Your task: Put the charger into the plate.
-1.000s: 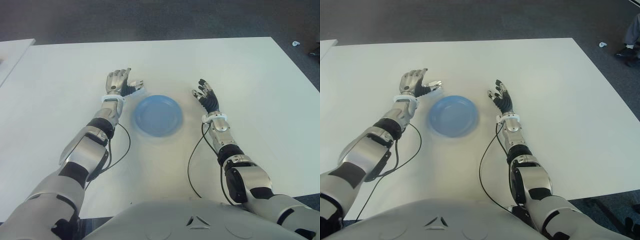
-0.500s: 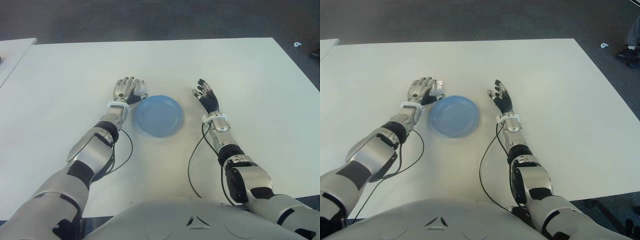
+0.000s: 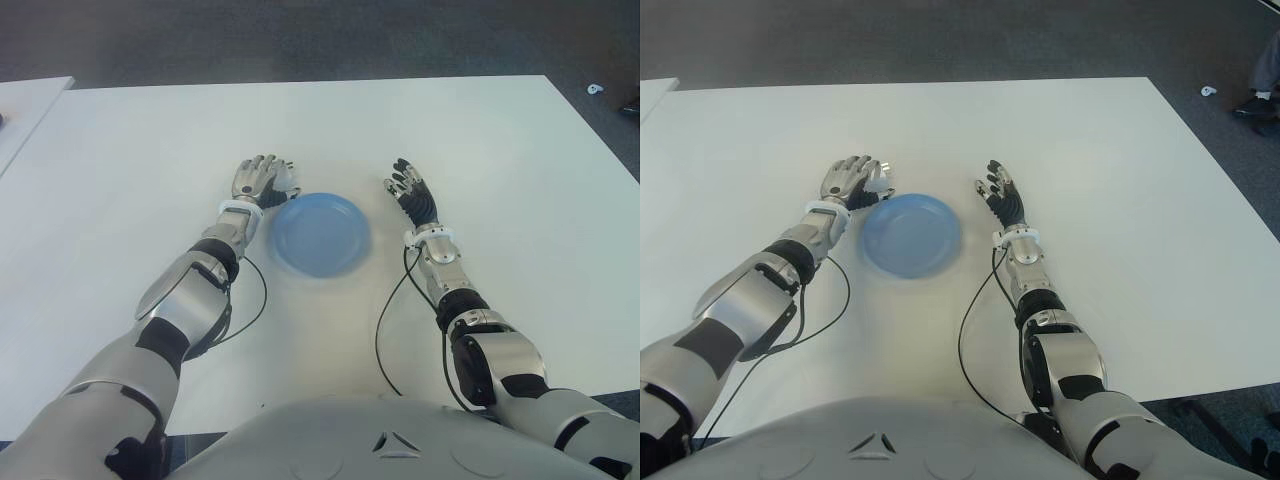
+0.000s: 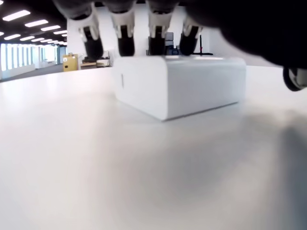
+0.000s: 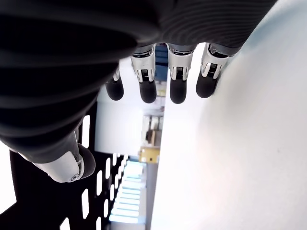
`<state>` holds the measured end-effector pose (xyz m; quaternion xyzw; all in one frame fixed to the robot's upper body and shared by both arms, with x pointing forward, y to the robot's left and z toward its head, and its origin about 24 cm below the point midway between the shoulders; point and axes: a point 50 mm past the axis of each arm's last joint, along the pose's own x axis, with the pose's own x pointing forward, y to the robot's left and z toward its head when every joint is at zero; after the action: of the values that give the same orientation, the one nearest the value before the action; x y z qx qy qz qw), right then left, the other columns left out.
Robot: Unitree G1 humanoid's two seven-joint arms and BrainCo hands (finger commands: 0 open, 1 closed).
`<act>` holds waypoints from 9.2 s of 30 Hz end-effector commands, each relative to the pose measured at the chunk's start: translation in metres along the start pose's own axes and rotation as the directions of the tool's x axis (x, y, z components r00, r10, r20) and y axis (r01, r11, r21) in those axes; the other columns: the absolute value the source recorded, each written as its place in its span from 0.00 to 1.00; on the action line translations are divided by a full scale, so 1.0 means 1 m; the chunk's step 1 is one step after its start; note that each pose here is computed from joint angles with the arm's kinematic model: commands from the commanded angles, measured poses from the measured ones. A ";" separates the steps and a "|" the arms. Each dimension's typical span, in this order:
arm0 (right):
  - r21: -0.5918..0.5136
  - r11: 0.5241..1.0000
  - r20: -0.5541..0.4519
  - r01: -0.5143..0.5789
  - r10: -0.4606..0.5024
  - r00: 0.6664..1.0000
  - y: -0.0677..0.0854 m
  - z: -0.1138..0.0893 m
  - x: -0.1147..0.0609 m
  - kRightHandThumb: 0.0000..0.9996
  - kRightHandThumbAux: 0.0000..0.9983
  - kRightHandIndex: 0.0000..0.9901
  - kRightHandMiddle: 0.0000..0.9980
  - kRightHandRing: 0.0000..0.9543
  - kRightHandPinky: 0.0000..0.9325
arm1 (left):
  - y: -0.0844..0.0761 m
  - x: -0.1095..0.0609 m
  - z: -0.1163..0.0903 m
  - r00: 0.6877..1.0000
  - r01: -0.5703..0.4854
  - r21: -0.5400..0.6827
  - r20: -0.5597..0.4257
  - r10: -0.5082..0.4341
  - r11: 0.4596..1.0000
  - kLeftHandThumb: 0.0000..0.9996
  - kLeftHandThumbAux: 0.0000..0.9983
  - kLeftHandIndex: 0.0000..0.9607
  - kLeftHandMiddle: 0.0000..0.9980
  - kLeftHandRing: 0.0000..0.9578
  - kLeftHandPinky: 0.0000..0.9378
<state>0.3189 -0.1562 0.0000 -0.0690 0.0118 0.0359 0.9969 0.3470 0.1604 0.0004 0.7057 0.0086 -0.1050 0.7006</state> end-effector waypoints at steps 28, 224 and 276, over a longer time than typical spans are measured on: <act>-0.020 1.000 0.005 -0.024 0.024 1.000 0.000 -0.004 -0.003 0.00 0.51 0.01 0.17 0.14 0.05 | -0.011 -0.007 -0.018 0.989 0.134 -0.105 -0.046 -0.140 0.985 0.16 0.22 0.00 0.00 0.00 0.00; -0.040 0.999 0.049 -0.019 0.021 0.999 0.001 0.003 0.000 0.00 0.46 0.00 0.27 0.25 0.13 | -0.003 -0.104 -0.104 0.937 -0.058 -0.005 0.345 0.056 0.998 0.34 0.12 0.00 0.00 0.00 0.00; -0.050 0.999 0.040 -0.016 0.018 0.999 0.002 0.003 0.000 0.00 0.42 0.00 0.26 0.24 0.13 | 0.011 -0.110 -0.126 0.939 0.009 0.108 0.341 -0.045 0.994 0.32 0.13 0.00 0.00 0.00 0.00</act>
<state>0.3217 -0.1534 0.0065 -0.0909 -0.0158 0.0469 0.9946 0.2591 0.2988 0.0322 0.7081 -0.1256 -0.2215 0.6586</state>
